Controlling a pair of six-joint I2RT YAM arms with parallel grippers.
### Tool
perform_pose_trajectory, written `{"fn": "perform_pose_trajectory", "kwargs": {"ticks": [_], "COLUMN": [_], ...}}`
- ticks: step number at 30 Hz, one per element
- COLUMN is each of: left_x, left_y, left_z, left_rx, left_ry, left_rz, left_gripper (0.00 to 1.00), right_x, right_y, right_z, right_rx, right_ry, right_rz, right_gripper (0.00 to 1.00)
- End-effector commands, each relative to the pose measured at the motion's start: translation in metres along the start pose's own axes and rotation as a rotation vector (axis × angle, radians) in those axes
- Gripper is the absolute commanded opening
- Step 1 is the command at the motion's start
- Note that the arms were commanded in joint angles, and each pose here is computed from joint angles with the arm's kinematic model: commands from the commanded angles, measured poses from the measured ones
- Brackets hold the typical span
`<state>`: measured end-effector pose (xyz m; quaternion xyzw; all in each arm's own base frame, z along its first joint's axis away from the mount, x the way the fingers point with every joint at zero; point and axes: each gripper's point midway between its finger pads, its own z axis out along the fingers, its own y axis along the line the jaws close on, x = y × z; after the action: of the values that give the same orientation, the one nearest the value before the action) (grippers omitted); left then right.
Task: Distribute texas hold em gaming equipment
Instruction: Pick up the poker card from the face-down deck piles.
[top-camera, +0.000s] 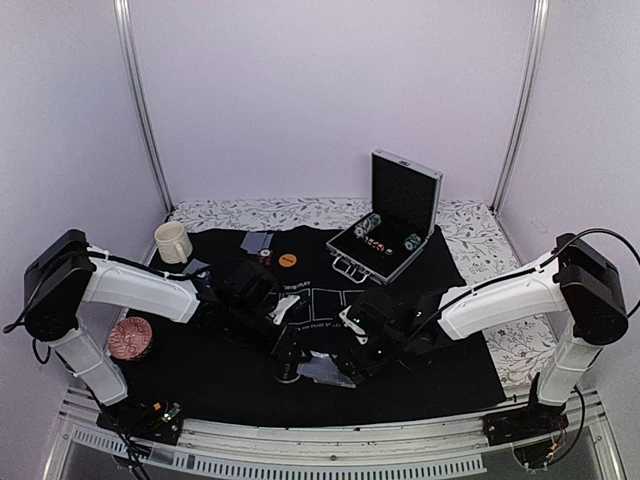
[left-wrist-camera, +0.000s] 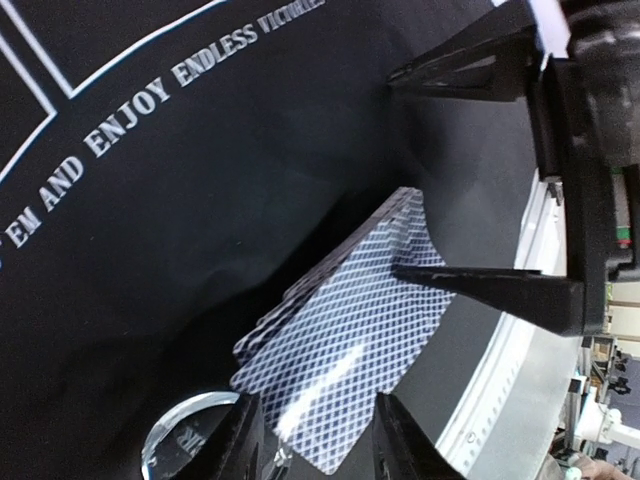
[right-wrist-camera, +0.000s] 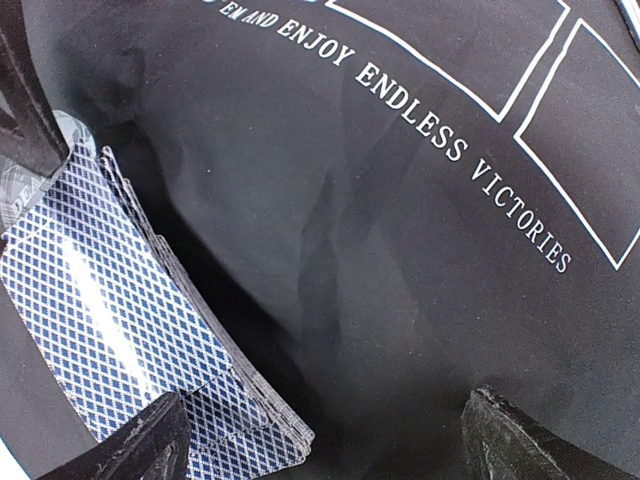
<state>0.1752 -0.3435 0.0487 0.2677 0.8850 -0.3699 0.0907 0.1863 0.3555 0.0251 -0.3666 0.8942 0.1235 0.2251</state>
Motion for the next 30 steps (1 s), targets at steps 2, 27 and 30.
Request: {"fn": "perform_pose_trajectory", "kwargs": {"ticks": [2,27,30], "left_x": [0.001,-0.002,-0.001], "left_y": [0.014,-0.006,-0.008], "left_z": [-0.001,0.011,0.010], "left_rx": [-0.039,0.081,0.090], "left_ry": [0.004,0.036,0.040], "left_rz": [-0.039,0.000,0.002], "left_gripper": [0.39,0.00,0.00], "right_x": [0.006,0.003,-0.001], "right_y": [0.000,-0.005,-0.008], "right_z": [0.002,-0.008,-0.016], "right_rx": [0.012,0.027,0.028], "right_ry": [0.010,-0.013,-0.029], "right_rz": [-0.001,-0.003,0.009], "right_gripper": [0.97,0.97,0.97]}}
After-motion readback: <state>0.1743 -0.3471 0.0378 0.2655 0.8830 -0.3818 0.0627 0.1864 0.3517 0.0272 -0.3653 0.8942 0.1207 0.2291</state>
